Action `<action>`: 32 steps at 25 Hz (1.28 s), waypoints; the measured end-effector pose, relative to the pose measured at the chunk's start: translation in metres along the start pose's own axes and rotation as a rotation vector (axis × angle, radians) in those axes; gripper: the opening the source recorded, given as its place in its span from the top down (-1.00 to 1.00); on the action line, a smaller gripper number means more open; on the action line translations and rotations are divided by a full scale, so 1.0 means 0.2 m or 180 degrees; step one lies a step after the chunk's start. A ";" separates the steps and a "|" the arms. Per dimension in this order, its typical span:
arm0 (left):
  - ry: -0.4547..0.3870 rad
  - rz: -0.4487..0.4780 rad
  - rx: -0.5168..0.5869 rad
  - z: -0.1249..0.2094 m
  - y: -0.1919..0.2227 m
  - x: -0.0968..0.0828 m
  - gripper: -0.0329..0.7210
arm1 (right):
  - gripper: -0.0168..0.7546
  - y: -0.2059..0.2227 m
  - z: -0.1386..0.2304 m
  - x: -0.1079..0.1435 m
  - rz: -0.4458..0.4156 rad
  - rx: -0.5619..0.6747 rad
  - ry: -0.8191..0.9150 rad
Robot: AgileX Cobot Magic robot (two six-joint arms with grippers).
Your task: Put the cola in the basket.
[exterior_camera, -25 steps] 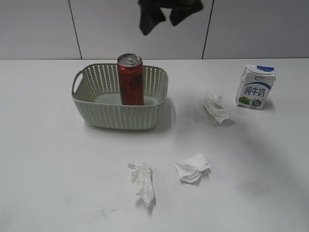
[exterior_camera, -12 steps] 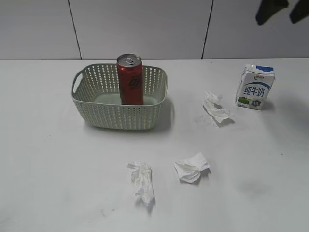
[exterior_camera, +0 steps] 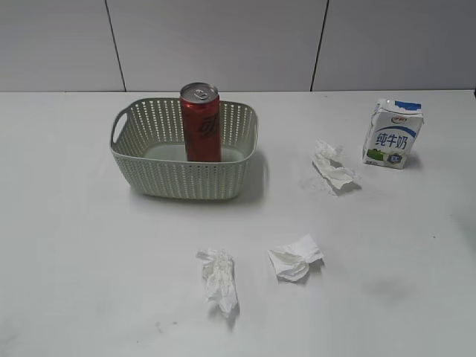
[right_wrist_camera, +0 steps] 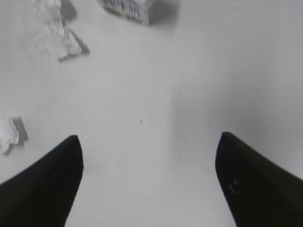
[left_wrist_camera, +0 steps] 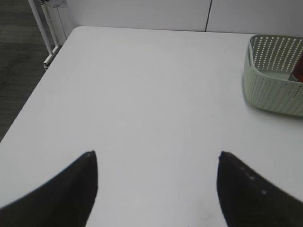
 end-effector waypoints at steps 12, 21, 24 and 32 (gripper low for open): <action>0.0000 0.0000 0.0000 0.00 0.00 0.00 -0.66 | -0.74 0.00 0.70 -0.11 -0.0066 -0.0261 0.0056; 0.0000 0.0000 0.0000 0.00 0.00 0.00 -0.66 | -0.74 0.05 1.08 -0.18 -0.0090 -0.0407 0.0024; 0.0000 0.0000 0.0000 0.00 0.00 0.00 -0.66 | -0.72 0.04 1.15 -0.19 -0.0121 -0.0591 -0.0002; 0.0000 0.0000 0.0000 0.00 0.00 0.00 -0.66 | -0.62 -0.13 1.23 -0.18 -0.0280 -0.1493 -0.0116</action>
Point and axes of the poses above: a point on each arm's last joint axis where the gripper is mounted, y pointing out along that axis toward the gripper, x along the wrist's bending axis when the last joint is at zero, z = x × y, the point moved 5 cm from there along y, pointing out along that axis toward the gripper, and after that the axes turned 13 degrees about y, right-handed, at the moved point
